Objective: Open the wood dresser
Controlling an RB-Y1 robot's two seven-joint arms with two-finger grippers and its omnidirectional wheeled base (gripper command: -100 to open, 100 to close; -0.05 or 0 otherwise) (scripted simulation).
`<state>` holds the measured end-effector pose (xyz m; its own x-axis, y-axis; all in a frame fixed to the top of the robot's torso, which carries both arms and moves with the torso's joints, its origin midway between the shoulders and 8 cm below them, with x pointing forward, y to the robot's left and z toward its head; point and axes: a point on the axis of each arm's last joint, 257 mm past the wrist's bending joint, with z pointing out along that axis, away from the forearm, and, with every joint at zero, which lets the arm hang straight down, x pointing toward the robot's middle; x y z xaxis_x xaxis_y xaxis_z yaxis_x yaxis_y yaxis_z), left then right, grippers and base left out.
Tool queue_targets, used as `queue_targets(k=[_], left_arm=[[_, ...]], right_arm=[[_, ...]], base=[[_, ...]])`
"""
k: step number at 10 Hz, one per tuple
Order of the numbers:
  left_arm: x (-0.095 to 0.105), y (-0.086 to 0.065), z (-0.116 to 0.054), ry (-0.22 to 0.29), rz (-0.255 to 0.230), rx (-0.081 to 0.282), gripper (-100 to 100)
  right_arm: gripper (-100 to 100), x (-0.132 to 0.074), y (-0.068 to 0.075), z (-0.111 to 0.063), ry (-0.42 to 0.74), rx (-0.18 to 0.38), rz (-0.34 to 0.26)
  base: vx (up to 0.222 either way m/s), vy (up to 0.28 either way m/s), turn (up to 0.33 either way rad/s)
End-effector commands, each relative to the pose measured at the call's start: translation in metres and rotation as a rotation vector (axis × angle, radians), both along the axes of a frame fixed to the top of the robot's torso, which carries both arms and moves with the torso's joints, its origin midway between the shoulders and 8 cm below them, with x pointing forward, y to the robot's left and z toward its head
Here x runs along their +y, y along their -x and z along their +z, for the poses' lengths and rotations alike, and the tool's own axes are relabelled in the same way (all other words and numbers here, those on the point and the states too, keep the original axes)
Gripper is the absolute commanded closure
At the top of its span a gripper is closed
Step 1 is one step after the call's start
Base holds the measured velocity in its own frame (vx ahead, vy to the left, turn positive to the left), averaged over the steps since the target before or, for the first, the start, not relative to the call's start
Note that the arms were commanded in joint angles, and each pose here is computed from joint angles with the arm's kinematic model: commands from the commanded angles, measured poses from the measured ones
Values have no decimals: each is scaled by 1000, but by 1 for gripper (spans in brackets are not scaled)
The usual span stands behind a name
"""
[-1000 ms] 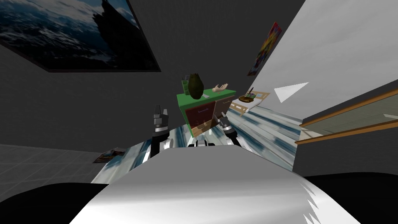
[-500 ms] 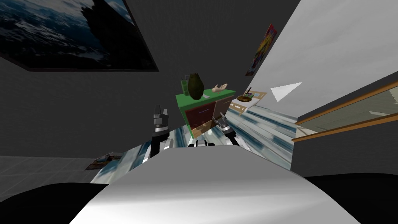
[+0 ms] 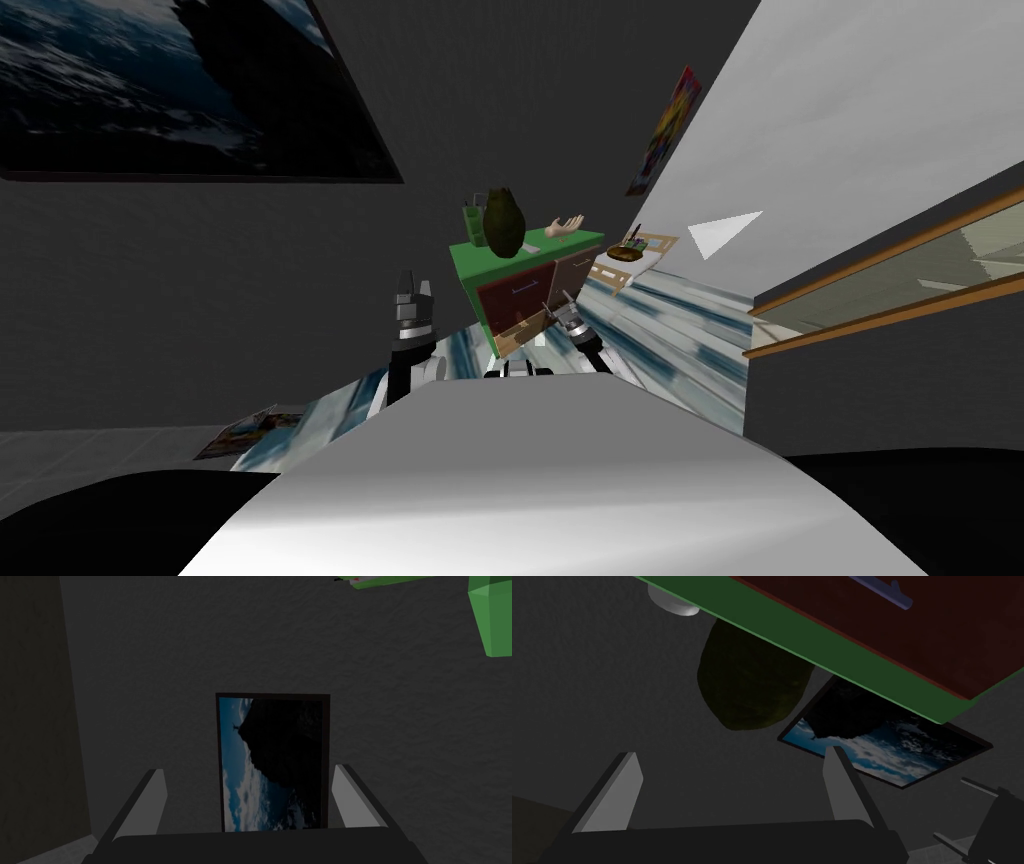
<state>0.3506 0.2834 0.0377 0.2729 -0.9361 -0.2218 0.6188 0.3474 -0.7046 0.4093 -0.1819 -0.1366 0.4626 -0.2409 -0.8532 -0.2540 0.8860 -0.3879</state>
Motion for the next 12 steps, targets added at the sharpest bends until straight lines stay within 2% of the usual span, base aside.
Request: queue_targets(k=[1,12], left_arm=[[0,0,0,0,0,0,0],[0,0,0,0,0,0,0]], right_arm=[[-100,7,-3,-12,102,-24,-10],[-100,30,-9,-50,446,-126,-37]], base=[[29,48,-81],[30,43,-52]])
